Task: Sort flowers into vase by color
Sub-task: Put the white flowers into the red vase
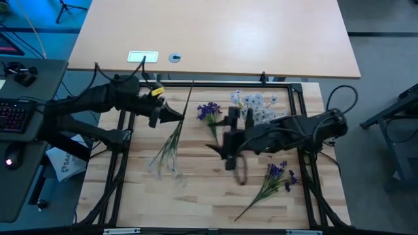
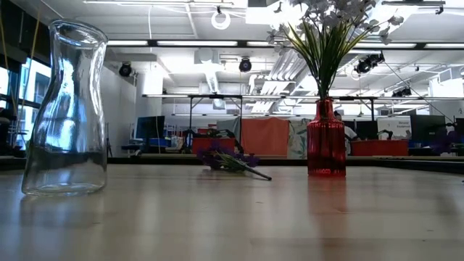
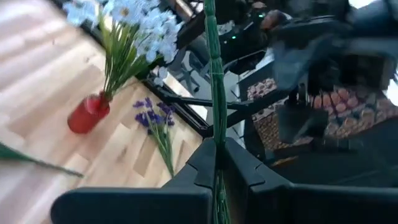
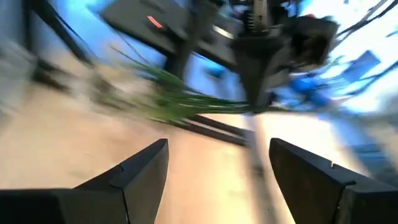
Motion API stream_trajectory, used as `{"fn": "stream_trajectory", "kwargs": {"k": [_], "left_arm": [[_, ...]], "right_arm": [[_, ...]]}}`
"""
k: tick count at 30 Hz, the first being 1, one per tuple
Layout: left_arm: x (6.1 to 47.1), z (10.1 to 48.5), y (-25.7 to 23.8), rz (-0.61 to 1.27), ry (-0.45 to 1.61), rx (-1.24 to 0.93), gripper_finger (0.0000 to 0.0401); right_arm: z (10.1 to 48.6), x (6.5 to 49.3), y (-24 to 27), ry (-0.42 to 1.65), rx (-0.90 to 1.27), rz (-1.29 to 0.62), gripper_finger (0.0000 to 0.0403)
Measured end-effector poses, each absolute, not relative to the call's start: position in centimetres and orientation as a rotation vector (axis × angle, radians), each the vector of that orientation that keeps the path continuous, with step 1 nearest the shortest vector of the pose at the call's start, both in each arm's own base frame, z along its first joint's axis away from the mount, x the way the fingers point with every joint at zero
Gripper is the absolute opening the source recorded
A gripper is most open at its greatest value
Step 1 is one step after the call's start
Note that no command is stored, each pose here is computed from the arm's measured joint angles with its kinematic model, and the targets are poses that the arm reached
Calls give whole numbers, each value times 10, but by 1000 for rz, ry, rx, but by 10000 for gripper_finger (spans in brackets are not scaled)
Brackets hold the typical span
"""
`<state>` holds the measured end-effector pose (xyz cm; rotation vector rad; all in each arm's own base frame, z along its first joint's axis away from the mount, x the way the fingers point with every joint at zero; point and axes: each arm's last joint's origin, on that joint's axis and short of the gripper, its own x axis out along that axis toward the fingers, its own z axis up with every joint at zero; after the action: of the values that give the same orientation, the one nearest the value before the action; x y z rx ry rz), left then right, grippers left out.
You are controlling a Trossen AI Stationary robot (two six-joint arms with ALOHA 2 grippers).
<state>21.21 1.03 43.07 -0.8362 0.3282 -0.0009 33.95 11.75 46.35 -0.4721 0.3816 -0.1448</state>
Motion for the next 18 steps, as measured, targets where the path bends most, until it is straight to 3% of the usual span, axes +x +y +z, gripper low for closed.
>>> {"fn": "stream_trajectory", "kwargs": {"k": [4,9,18], "left_arm": [[226,423,6,-7,378,-922,0],[243,417,3,-48,404,-977,0],[250,417,2,-65,386,-1002,0]], "right_arm": [[458,363,121,477,-813,-305,274],[449,383,122,586,-1073,-410,251],[439,394,109,664,-1171,-406,178]]}}
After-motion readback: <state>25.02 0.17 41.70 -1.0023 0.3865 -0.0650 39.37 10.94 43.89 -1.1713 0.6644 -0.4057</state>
